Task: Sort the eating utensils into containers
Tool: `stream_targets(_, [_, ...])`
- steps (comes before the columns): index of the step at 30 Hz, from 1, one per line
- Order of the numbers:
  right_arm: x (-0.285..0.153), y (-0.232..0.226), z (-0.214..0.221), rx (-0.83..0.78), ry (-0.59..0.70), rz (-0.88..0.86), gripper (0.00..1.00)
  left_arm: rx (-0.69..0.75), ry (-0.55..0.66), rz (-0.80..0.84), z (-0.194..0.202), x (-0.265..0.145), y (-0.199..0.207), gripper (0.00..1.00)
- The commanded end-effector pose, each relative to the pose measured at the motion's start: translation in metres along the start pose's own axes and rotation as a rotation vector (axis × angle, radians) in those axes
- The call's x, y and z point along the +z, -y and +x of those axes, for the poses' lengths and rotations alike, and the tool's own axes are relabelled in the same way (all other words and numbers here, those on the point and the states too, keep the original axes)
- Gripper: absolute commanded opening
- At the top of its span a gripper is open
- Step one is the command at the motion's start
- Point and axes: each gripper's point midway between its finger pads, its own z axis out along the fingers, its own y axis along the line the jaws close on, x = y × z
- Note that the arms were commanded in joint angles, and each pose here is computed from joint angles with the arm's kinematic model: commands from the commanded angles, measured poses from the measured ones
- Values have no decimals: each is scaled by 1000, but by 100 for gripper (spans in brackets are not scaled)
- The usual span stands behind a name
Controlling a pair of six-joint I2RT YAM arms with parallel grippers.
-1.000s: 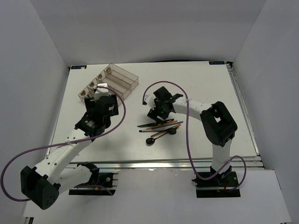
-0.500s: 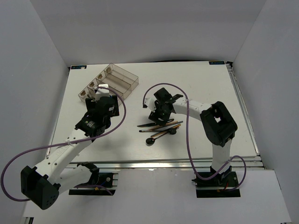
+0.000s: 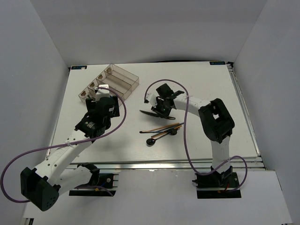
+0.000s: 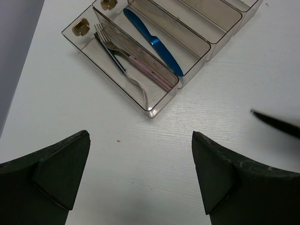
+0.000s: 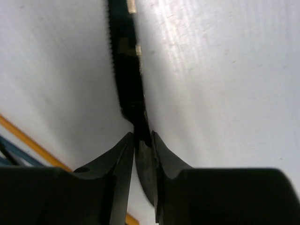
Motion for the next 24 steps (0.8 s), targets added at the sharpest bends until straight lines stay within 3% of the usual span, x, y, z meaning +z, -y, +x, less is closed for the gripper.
stream_targets(1, [20, 7, 31, 15, -104, -16, 26, -23, 34, -4, -8, -4, -4, 98])
stream_targets(5, [22, 29, 22, 122, -95, 42, 23, -20, 34, -9, -8, -4, -4, 98])
stream_targets(15, [30, 3, 78, 366, -347, 33, 34, -24, 39, -8, -9, -5, -6, 98])
stream_targets(17, [27, -6, 85, 369, -376, 8, 41, -25, 40, -3, -9, -5, -5, 98])
stream_targets(24, [29, -14, 100, 351, -440, -25, 48, -28, 42, -1, -10, -7, -5, 98])
